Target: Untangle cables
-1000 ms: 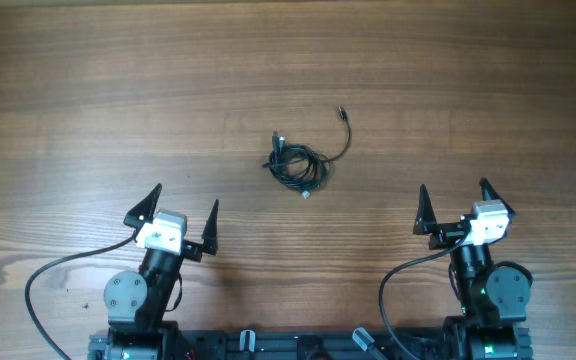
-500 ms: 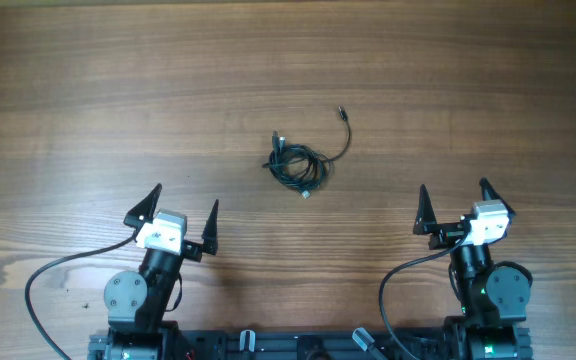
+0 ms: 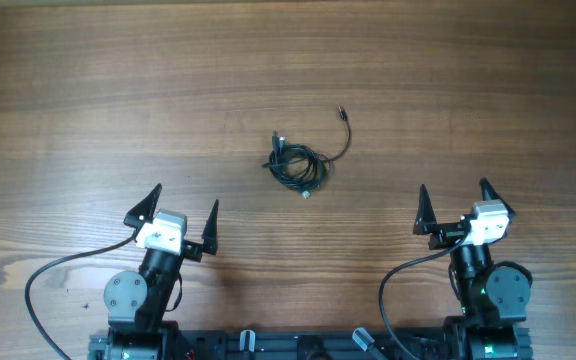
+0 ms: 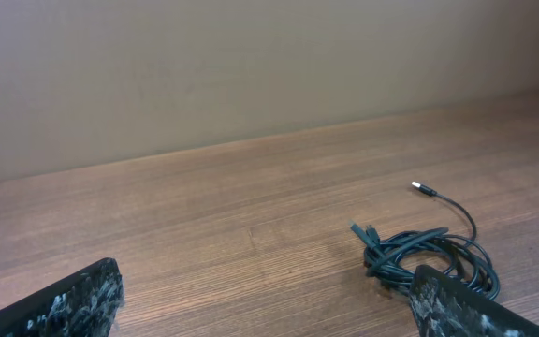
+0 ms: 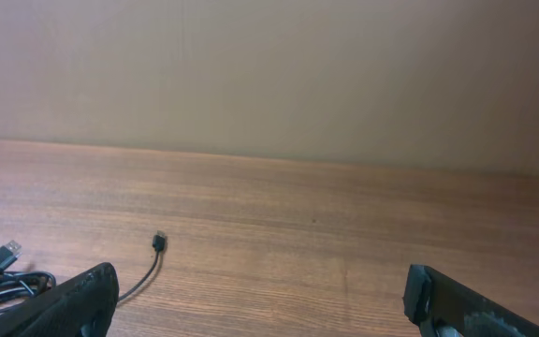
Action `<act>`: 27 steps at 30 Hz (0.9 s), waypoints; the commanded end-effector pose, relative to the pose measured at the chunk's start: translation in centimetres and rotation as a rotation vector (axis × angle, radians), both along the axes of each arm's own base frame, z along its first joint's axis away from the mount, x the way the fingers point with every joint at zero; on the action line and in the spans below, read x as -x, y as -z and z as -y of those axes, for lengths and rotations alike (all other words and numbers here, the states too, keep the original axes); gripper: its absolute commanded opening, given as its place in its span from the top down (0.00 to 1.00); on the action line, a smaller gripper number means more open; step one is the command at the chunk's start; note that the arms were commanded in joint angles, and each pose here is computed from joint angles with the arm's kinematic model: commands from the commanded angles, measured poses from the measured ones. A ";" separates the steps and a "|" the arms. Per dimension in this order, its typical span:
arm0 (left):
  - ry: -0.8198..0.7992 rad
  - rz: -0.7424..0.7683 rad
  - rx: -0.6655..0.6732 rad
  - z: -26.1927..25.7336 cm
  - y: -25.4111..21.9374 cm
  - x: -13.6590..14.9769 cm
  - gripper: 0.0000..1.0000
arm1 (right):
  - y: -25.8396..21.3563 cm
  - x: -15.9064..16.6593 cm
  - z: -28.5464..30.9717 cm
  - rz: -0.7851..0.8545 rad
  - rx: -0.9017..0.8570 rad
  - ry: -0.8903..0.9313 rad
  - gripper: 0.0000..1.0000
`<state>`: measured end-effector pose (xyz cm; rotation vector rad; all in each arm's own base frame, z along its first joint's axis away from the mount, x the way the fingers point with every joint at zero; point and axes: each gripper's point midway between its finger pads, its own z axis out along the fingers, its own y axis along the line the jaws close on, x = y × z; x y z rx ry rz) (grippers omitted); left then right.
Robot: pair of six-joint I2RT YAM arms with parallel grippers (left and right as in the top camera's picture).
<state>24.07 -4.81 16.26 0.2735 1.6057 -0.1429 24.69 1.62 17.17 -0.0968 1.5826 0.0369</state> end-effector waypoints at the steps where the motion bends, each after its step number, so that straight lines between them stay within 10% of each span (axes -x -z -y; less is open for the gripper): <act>1: 0.027 -0.002 0.007 0.5 0.2 0.1 0.00 | -0.1 0.0 0.2 0.005 -0.015 0.008 0.00; 27: 0.099 0.001 0.079 1.7 -0.5 0.5 0.00 | -0.2 0.0 0.0 0.005 -0.025 -0.001 0.00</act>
